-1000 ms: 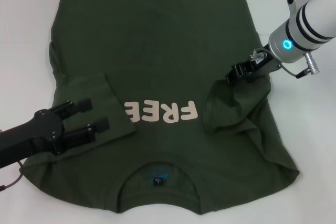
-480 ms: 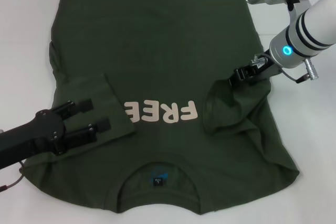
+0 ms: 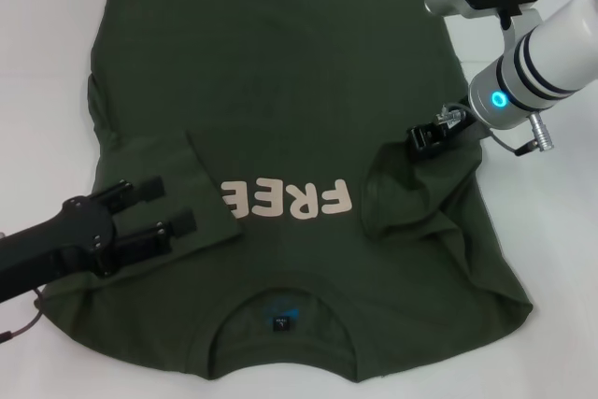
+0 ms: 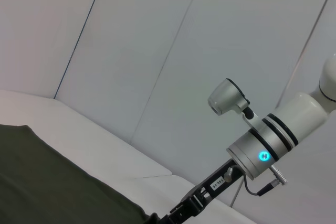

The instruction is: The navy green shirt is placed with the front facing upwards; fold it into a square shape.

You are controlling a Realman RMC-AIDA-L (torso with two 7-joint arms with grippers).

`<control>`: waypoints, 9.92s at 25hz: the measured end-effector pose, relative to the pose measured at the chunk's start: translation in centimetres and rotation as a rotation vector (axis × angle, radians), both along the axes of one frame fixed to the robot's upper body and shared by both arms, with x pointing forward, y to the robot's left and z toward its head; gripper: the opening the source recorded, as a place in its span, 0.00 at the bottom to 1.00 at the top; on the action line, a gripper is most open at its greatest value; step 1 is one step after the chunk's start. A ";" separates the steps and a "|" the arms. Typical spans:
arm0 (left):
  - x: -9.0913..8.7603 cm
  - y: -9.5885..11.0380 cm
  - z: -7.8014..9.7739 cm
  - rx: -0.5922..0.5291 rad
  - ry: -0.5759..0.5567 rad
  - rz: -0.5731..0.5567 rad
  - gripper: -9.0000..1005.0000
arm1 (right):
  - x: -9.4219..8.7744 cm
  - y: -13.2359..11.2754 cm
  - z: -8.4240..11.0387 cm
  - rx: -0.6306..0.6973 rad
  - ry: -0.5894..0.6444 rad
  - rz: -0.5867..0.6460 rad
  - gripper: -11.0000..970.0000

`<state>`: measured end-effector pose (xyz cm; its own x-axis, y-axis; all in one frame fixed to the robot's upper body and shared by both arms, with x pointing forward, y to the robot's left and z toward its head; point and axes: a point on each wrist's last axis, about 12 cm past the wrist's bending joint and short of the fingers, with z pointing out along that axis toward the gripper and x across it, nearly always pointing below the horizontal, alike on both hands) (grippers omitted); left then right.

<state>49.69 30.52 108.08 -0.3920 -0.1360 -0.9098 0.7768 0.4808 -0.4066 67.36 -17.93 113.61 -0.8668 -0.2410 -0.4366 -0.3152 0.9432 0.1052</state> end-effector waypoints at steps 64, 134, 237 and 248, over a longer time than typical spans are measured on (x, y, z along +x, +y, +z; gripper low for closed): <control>-0.3 -0.2 -0.3 -0.024 0.014 0.003 0.90 | -2.6 -6.5 3.6 0.071 0.159 0.033 0.59; -0.2 -0.3 -0.5 -0.022 0.009 0.012 0.90 | 0.4 0.2 -1.5 0.035 -0.092 -0.035 0.58; 0.0 -0.6 -0.7 -0.022 0.004 0.020 0.87 | 1.7 0.0 -1.5 0.057 -0.232 -0.145 0.04; 0.0 -0.6 -0.7 -0.021 0.005 0.021 0.86 | 1.6 0.0 -1.9 0.073 -0.241 -0.163 0.12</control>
<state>49.71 29.96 107.36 -0.3931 -0.1635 -0.9049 0.7646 0.4885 -0.4204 68.98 -17.96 111.68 -0.7608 -0.0671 -0.6455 -0.1842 0.9761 0.1156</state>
